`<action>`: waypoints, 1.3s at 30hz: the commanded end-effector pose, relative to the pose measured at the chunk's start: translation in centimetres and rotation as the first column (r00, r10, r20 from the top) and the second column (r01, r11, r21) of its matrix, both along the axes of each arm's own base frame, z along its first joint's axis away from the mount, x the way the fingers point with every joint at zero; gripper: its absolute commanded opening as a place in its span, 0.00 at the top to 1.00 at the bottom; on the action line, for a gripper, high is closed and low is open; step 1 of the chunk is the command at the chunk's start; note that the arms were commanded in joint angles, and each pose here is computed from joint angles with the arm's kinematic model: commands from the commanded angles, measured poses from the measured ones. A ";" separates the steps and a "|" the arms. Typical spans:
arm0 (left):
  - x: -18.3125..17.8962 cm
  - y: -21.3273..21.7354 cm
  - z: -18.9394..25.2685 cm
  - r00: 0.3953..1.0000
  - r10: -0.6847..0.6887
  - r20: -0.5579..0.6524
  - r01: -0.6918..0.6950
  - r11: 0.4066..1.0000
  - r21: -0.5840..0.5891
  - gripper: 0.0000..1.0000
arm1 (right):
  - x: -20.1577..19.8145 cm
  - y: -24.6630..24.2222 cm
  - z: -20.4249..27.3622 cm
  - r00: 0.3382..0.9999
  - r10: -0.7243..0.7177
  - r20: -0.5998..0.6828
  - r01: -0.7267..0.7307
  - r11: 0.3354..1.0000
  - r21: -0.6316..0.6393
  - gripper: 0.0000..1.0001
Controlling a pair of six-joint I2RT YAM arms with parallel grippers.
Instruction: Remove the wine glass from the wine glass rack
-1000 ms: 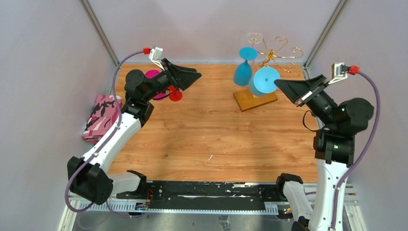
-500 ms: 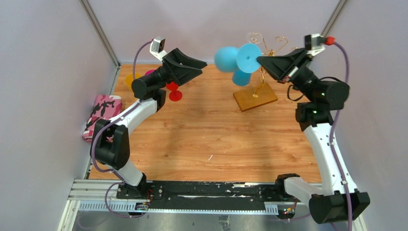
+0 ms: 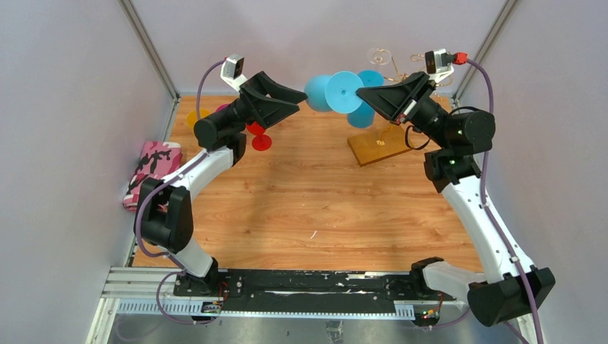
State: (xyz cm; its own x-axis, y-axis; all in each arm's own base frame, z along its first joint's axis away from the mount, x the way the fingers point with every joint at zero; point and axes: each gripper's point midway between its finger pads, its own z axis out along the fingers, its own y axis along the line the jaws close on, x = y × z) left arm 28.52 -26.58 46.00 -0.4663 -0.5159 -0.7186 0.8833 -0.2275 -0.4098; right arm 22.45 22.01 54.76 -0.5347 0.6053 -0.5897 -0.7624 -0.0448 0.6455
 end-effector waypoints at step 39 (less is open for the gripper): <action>-8.9 3.5 4.3 0.983 0.020 0.181 -0.005 0.997 -0.082 0.70 | 1.0 3.1 -6.0 0.994 0.078 -0.080 -0.078 0.997 0.011 1.00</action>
State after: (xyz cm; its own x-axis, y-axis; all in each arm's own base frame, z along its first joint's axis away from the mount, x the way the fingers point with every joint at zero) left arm 23.37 -23.30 48.91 -0.4159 -0.5701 -0.7085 0.9080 -0.2179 -0.3577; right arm 22.30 22.88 52.79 -0.5441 0.6572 -0.5215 -0.7633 -0.1298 0.6328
